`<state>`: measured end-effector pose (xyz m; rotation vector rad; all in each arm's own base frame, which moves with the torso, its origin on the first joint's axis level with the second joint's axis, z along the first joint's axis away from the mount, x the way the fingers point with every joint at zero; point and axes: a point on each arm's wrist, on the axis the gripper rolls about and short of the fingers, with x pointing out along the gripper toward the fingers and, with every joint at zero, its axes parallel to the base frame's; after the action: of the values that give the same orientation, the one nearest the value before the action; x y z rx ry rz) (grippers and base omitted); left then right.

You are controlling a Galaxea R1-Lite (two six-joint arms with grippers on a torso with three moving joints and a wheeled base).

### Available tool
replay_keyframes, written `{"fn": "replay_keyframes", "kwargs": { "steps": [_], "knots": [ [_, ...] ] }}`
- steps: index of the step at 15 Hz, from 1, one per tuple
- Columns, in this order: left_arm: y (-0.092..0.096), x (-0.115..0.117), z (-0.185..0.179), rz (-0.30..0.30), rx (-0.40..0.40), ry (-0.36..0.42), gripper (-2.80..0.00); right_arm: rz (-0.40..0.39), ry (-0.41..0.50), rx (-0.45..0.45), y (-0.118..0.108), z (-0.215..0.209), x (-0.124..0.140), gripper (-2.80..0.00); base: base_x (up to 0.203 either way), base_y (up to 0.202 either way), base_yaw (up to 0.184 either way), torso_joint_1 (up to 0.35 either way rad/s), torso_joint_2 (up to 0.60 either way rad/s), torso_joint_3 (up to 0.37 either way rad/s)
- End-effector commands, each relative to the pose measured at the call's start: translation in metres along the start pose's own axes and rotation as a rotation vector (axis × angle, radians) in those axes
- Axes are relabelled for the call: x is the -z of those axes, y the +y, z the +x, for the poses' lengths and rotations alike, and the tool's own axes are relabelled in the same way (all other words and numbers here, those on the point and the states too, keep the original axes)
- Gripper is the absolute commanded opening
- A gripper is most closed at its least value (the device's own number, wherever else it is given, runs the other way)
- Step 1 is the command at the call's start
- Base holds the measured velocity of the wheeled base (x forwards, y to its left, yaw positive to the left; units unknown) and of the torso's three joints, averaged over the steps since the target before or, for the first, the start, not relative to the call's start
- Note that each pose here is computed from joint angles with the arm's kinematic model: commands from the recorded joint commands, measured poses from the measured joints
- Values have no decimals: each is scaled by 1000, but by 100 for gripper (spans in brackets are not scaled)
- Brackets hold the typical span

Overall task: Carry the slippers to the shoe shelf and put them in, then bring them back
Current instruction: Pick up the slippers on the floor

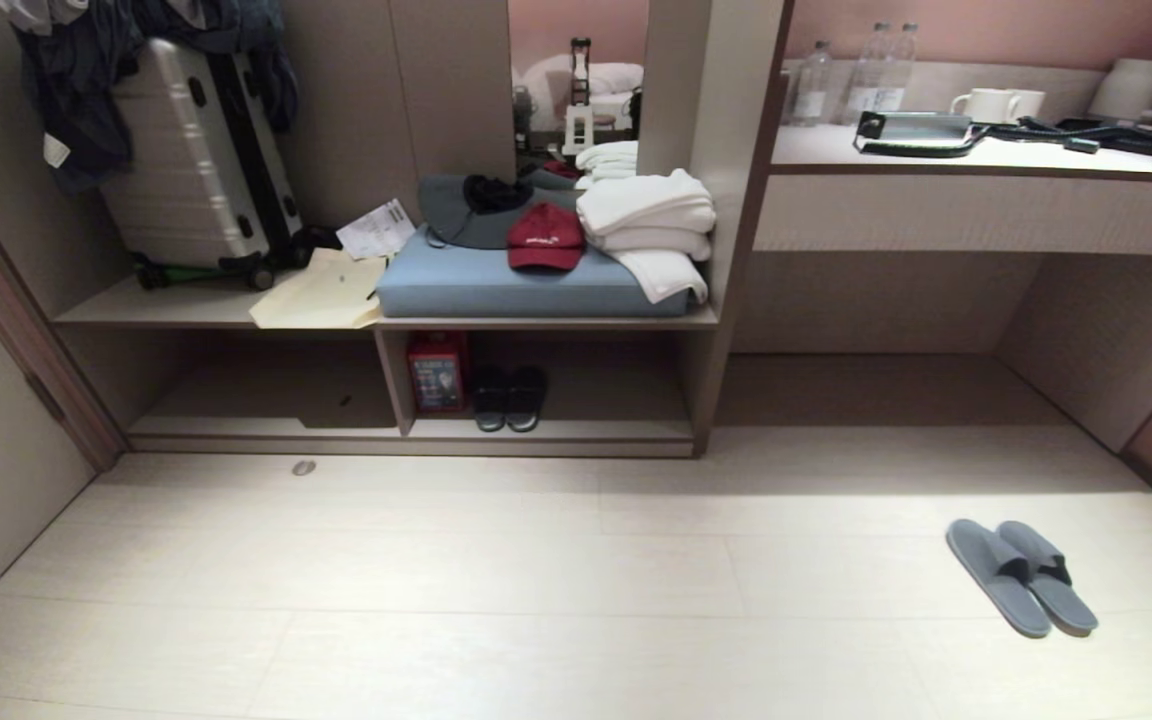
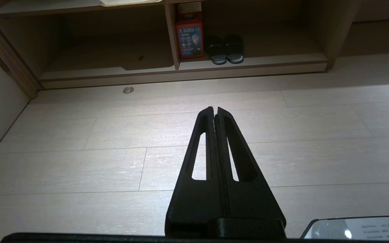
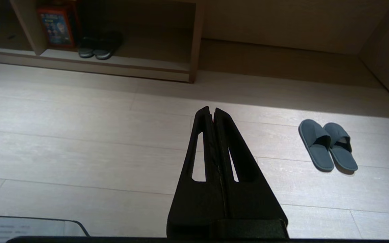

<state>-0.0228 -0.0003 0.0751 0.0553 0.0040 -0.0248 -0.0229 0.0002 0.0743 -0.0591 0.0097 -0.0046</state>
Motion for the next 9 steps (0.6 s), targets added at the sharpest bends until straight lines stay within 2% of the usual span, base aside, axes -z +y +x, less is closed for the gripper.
{"fn": "replay_keyframes", "kwargs": {
  "steps": [1,4,6,9],
  "knots": [
    [0,0,0,0,0,1,-280,-1,-3,0,0,0,0,-280,0,0,0,0,0,0],
    [0,0,0,3,2,3,-280,1,-3,0,0,0,0,-280,0,0,0,0,0,0],
    [0,0,0,3,2,3,-280,2,-3,0,0,0,0,-280,2,-69,-4,4,2,3],
    [0,0,0,3,2,3,-280,2,-3,0,0,0,0,-280,0,-182,1,3,3,3]
  ]
}}
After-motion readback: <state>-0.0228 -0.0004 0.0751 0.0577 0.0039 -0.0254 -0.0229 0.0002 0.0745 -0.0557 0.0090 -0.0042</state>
